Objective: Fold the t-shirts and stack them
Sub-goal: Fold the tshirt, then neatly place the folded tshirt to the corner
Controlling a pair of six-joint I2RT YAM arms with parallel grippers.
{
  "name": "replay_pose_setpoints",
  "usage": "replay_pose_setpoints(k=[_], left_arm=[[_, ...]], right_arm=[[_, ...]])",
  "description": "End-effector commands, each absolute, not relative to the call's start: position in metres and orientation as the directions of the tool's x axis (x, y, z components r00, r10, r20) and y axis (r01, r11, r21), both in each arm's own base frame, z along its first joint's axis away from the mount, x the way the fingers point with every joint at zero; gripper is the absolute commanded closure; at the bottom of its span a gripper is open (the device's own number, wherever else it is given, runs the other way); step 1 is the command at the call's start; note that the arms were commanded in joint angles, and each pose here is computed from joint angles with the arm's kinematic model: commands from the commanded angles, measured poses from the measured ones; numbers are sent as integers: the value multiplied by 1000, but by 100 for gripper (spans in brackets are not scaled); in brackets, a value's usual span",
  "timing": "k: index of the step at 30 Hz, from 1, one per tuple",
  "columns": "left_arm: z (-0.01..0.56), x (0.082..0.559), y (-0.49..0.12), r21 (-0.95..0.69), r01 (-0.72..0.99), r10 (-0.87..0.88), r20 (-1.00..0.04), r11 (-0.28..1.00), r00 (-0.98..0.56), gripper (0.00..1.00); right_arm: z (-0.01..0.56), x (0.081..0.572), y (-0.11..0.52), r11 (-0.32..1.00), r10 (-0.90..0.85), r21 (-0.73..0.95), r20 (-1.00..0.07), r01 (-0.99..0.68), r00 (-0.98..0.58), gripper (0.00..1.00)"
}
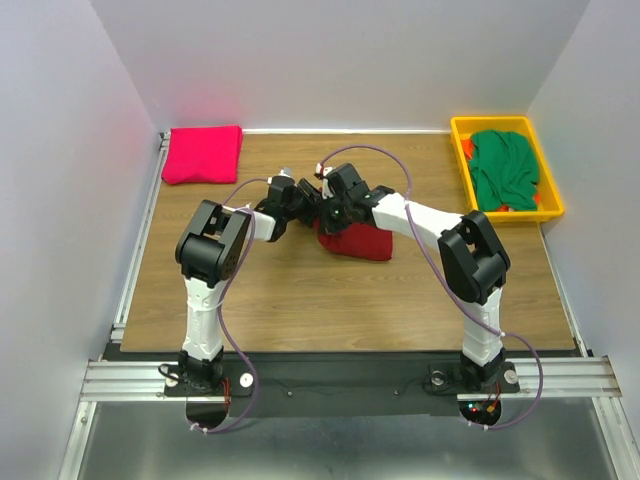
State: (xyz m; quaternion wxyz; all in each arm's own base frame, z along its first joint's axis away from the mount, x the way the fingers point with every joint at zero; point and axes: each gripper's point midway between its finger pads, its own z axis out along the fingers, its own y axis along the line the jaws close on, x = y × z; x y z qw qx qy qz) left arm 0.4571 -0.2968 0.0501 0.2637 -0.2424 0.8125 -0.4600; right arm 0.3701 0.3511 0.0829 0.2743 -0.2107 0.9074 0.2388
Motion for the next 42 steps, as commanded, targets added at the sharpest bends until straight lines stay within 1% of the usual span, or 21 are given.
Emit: replay_pose_setpoints(k=[1,3,5,6,8,9,10,11,12,14,16,18,19,20,23,24,26,27,31,36,42], left_arm=[[54,461,-302,-866,-128,-625,-238,483,-743,41],[52,461,-302,-862,-133,-624,-240,489,-743,43],[52,462,-302,-853,-117,-615,-264,508,-743,62],[50,468,-298,-825,-115,-604,-301,553,-738,79],[50,473,-295,-792,-94,-575,-350,603,-740,90],[58,480,-292,-760,-53,-539,-408,648,-737,99],[61,482,-290,-740,-31,-517,-438,671,-736,100],[66,485,-288,-718,-13,-496,-468,696,-731,100],[73,486,-280,-689,-9,-476,-490,724,-730,100],[83,491,-264,-641,32,-433,-554,767,-711,100],[86,499,-248,-568,68,-373,-622,820,-689,100],[95,509,-232,-522,72,-345,-655,850,-672,100],[94,511,-224,-478,91,-301,-677,873,-671,100],[107,520,-220,-460,108,-288,-704,881,-649,100],[119,539,-194,-380,117,-234,-754,918,-613,100],[127,550,-181,-331,131,-192,-780,935,-595,100],[133,557,-168,-287,156,-143,-794,945,-591,100],[147,568,-164,-251,189,-104,-820,949,-562,100],[174,593,-131,-190,224,-47,-852,956,-522,100],[214,619,-110,-69,245,41,-907,967,-419,100],[245,636,-94,20,238,103,-935,971,-340,100]], right_arm=[[122,393,358,793,-164,336,-686,-509,-709,99],[125,395,359,790,-158,342,-689,-509,-708,99],[126,393,360,781,-159,353,-686,-516,-710,99],[129,392,362,769,-159,364,-687,-525,-709,99],[134,390,363,762,-156,371,-689,-530,-707,93],[137,390,361,762,-150,376,-690,-528,-708,80],[140,392,358,764,-138,381,-691,-520,-710,70],[143,393,355,764,-127,390,-690,-513,-713,57],[147,401,344,773,-101,399,-690,-493,-717,34],[156,413,325,782,-71,402,-701,-476,-709,17],[161,419,311,785,-55,407,-705,-467,-707,8],[172,430,289,794,-23,410,-718,-450,-696,0],[174,432,282,797,-17,410,-719,-444,-695,0],[180,437,271,805,-2,406,-728,-433,-686,0],[182,444,253,823,-4,378,-743,-424,-670,0],[183,448,243,834,-1,367,-747,-413,-665,0],[182,451,235,842,0,357,-749,-404,-662,0],[181,451,229,848,1,352,-749,-397,-663,0],[177,450,223,855,-1,347,-743,-386,-670,0],[172,448,223,855,0,352,-734,-381,-679,0],[170,449,224,851,-6,354,-731,-388,-682,0]])
